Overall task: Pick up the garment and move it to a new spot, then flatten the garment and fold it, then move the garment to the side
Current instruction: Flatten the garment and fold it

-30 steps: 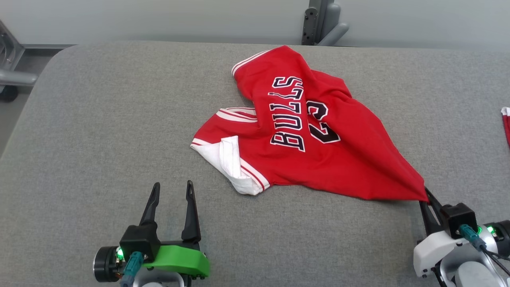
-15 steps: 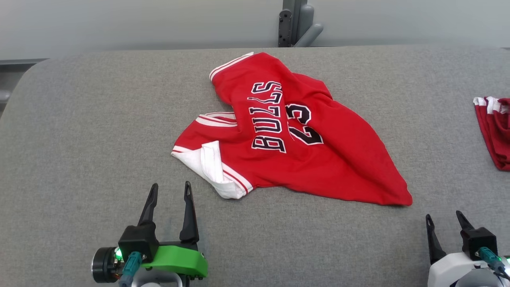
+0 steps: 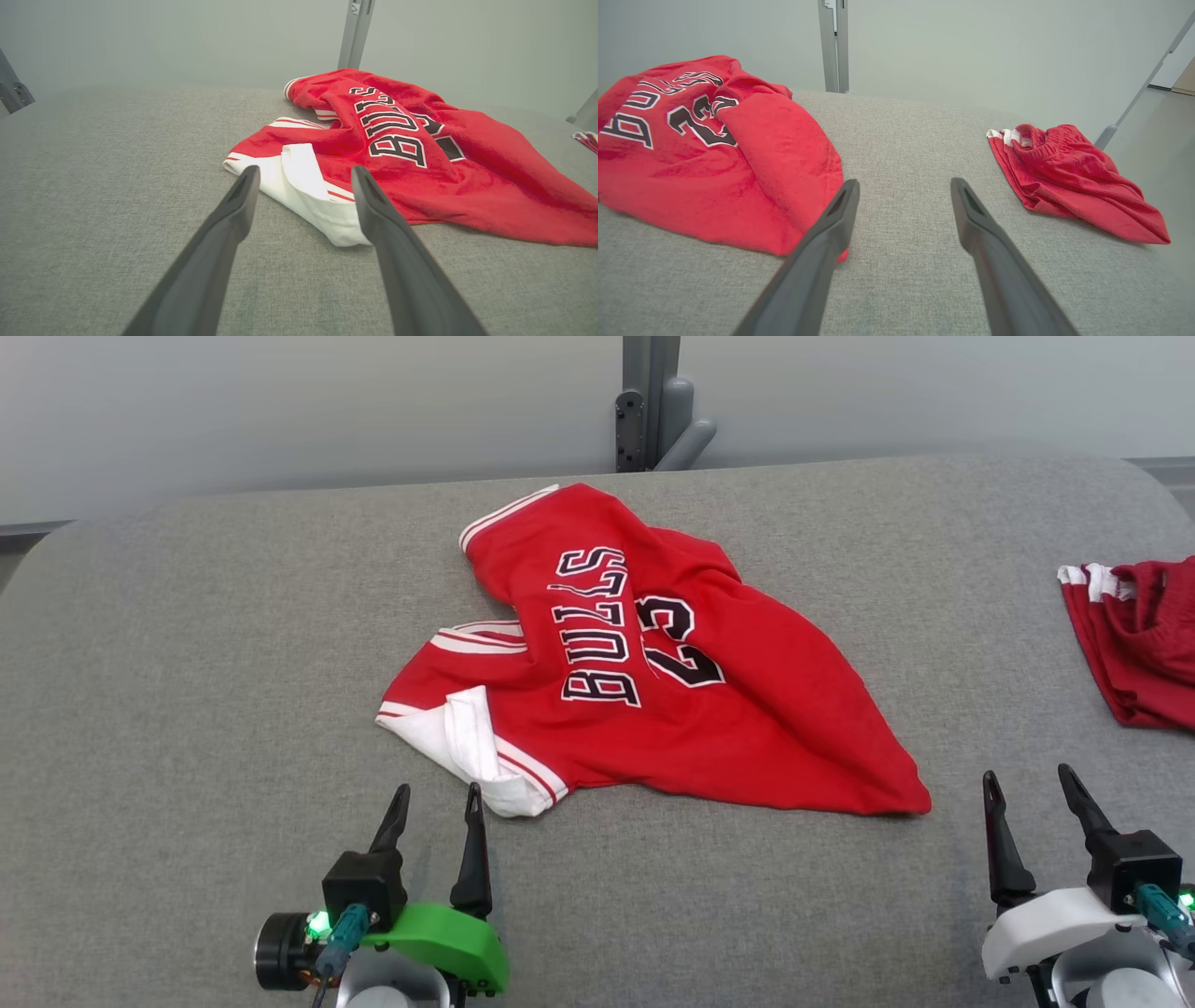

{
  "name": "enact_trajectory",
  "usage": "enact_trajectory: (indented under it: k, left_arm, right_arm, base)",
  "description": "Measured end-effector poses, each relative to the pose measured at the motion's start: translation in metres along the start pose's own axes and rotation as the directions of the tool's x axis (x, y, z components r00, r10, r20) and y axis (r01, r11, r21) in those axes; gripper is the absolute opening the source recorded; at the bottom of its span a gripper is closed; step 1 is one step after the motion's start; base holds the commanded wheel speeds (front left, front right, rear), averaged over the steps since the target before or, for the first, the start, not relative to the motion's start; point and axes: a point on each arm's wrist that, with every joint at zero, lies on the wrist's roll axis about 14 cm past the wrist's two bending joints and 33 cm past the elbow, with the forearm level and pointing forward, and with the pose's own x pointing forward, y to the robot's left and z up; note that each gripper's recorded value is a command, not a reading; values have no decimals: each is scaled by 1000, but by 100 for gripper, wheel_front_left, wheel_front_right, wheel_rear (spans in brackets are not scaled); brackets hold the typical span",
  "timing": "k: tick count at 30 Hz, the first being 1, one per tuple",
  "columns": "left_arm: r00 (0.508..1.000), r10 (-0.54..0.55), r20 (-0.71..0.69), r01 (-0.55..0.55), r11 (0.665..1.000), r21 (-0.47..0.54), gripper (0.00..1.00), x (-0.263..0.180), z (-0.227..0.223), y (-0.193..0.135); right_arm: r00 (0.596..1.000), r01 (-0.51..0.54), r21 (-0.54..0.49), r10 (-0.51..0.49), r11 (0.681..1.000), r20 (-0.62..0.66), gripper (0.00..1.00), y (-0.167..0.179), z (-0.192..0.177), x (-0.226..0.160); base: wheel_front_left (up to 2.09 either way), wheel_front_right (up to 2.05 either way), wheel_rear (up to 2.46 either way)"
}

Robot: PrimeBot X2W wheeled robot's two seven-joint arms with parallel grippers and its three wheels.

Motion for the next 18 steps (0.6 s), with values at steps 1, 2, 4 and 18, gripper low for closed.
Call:
enact_trajectory:
  k: [1,2,4,18]
  left_arm:
    - [1000,-14,-12,14,1000,4,100,3,-3,-4]
    - [1000,-23,-21,23,1000,3,100,6,-5,-6]
    - [998,-37,-42,37,999,-4,100,13,-9,-10]
    - [968,15,-249,-4,999,46,100,73,-47,1]
  right_arm:
    - [1000,2,2,-2,1000,10,100,0,3,0]
    - [1000,5,5,-5,1000,18,100,0,5,-1]
    - [1000,11,9,-11,1000,28,100,-1,8,-3]
    - [997,81,18,-82,997,14,100,-17,3,-14]
  base:
    - [0,0,0]
    - [0,0,0]
    - [0,0,0]
    - [0,0,0]
